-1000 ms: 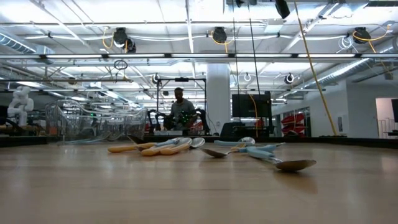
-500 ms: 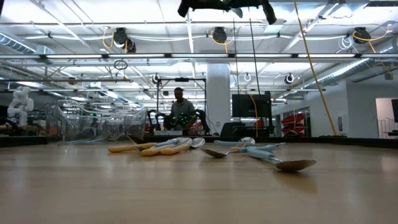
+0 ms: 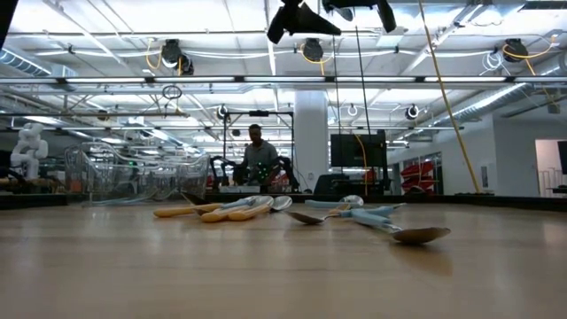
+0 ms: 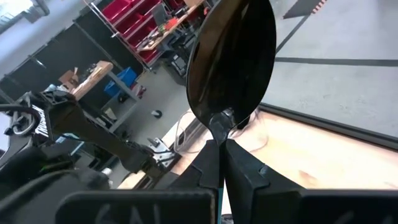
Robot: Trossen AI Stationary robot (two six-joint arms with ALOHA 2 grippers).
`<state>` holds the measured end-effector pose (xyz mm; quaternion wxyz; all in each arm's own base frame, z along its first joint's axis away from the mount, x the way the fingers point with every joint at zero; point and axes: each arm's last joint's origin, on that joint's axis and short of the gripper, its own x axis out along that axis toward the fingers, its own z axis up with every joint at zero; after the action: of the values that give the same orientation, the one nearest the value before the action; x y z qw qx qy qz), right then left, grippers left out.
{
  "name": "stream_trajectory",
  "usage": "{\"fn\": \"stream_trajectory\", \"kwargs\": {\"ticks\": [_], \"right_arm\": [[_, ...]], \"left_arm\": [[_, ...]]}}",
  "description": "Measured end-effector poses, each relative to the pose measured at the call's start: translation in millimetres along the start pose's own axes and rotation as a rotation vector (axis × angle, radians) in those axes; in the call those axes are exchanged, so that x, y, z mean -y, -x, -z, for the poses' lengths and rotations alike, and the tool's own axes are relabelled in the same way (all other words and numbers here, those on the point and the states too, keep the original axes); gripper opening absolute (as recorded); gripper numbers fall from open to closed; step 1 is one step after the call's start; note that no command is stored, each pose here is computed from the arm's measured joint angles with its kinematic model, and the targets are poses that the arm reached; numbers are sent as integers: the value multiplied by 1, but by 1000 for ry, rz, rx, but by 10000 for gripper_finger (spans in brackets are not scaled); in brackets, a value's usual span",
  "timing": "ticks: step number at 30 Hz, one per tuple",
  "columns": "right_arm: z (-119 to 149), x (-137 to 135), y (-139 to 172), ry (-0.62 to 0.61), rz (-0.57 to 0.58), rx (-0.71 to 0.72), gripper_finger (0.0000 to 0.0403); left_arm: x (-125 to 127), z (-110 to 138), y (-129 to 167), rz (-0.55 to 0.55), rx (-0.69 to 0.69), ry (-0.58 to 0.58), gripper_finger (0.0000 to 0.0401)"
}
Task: Sort silverware by color (type)
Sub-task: Put the blue spoon into the top left transparent bin
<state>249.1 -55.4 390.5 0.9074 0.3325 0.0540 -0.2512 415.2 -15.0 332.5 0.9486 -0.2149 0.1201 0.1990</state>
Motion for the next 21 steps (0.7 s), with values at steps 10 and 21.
{"fn": "stream_trajectory", "kwargs": {"ticks": [10,21], "right_arm": [[1,0,0,18,-11,-15,4],[1,0,0,19,-5,-14,4]], "left_arm": [[-7,5,-12,-25,-3,54,245],[-18,0,-16,-59,-3,84,62]]}}
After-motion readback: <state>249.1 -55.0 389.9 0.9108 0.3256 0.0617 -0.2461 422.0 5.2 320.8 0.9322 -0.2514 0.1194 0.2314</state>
